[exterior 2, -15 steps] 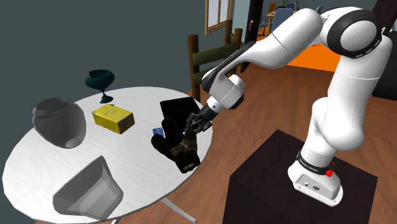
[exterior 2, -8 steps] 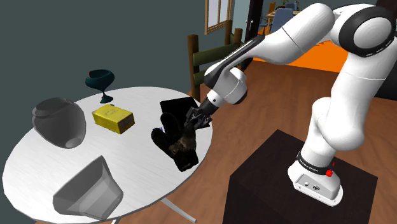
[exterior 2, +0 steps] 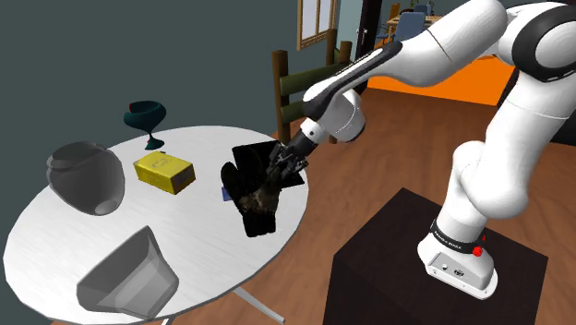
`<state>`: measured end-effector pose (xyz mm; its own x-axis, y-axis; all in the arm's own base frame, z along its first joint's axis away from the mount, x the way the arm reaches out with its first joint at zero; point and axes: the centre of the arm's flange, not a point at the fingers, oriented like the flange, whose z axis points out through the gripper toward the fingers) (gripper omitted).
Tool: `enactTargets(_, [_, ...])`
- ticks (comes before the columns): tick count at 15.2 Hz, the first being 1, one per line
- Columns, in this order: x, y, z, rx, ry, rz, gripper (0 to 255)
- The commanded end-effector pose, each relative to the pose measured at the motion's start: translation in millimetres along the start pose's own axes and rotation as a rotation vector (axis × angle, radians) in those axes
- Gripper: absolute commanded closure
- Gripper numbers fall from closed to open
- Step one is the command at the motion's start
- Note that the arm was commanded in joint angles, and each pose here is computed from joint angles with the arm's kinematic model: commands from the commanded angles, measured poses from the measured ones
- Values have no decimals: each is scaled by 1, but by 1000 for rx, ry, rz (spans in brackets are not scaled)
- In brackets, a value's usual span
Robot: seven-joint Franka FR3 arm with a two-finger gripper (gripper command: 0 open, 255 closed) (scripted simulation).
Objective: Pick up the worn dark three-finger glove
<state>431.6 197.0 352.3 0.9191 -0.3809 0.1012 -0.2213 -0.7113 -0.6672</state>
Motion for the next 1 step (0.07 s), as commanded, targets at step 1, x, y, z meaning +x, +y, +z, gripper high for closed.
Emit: enactTargets(1, [0, -2, -3, 1, 1, 0, 255])
